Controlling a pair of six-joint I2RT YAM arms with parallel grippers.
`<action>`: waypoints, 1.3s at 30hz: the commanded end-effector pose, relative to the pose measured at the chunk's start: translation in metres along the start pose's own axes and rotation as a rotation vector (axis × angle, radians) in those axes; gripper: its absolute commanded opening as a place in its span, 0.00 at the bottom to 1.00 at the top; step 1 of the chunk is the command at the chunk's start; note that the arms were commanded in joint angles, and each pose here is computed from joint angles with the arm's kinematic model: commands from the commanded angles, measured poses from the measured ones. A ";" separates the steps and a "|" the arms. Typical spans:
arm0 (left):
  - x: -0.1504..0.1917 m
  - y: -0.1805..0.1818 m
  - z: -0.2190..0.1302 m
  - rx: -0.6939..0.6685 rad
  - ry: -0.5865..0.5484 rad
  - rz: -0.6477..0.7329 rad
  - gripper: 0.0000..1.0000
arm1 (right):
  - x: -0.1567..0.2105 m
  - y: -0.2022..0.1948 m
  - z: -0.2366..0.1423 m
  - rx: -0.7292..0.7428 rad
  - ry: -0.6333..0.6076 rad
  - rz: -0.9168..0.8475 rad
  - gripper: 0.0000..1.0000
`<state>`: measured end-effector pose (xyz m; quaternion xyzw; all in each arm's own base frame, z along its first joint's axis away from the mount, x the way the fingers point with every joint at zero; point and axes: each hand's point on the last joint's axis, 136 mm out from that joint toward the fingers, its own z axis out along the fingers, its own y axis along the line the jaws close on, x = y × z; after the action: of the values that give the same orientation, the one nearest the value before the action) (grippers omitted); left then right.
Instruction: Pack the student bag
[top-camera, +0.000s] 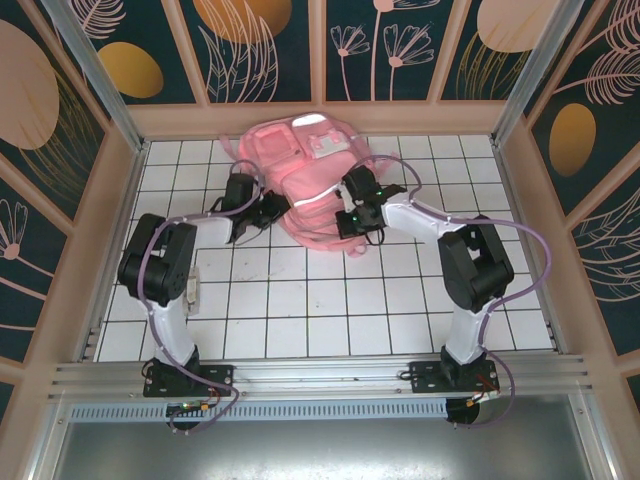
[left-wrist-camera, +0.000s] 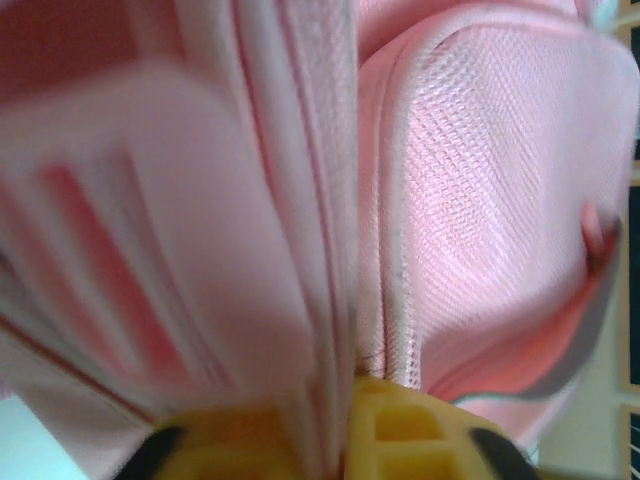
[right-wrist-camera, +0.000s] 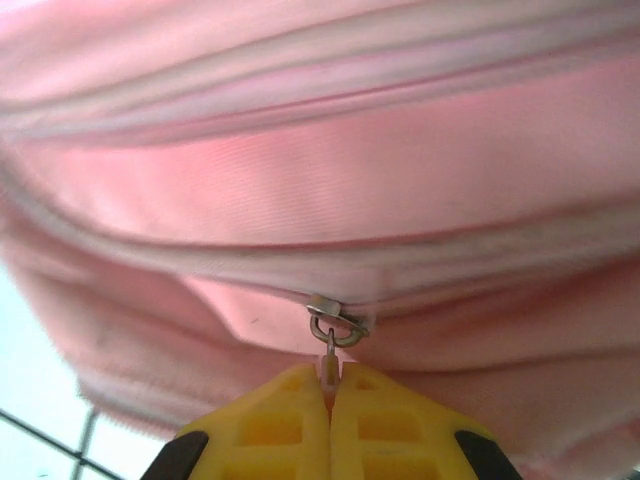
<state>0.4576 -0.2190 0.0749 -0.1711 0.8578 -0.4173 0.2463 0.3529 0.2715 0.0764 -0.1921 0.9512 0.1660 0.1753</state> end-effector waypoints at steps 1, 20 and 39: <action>-0.062 -0.043 0.005 0.083 -0.163 0.085 0.46 | 0.037 0.084 0.010 -0.241 0.159 -0.072 0.00; -0.019 -0.017 -0.094 -0.003 -0.272 -0.057 0.87 | -0.064 0.129 0.013 -0.384 -0.152 0.014 0.00; -0.012 0.016 -0.045 0.043 -0.304 -0.200 0.00 | 0.025 0.125 -0.008 -0.478 0.096 0.080 0.00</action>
<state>0.4077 -0.1859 0.0588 -0.3040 0.8116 -0.4220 0.2661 0.3184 0.3815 0.0921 -0.1853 0.9010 0.3686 0.1344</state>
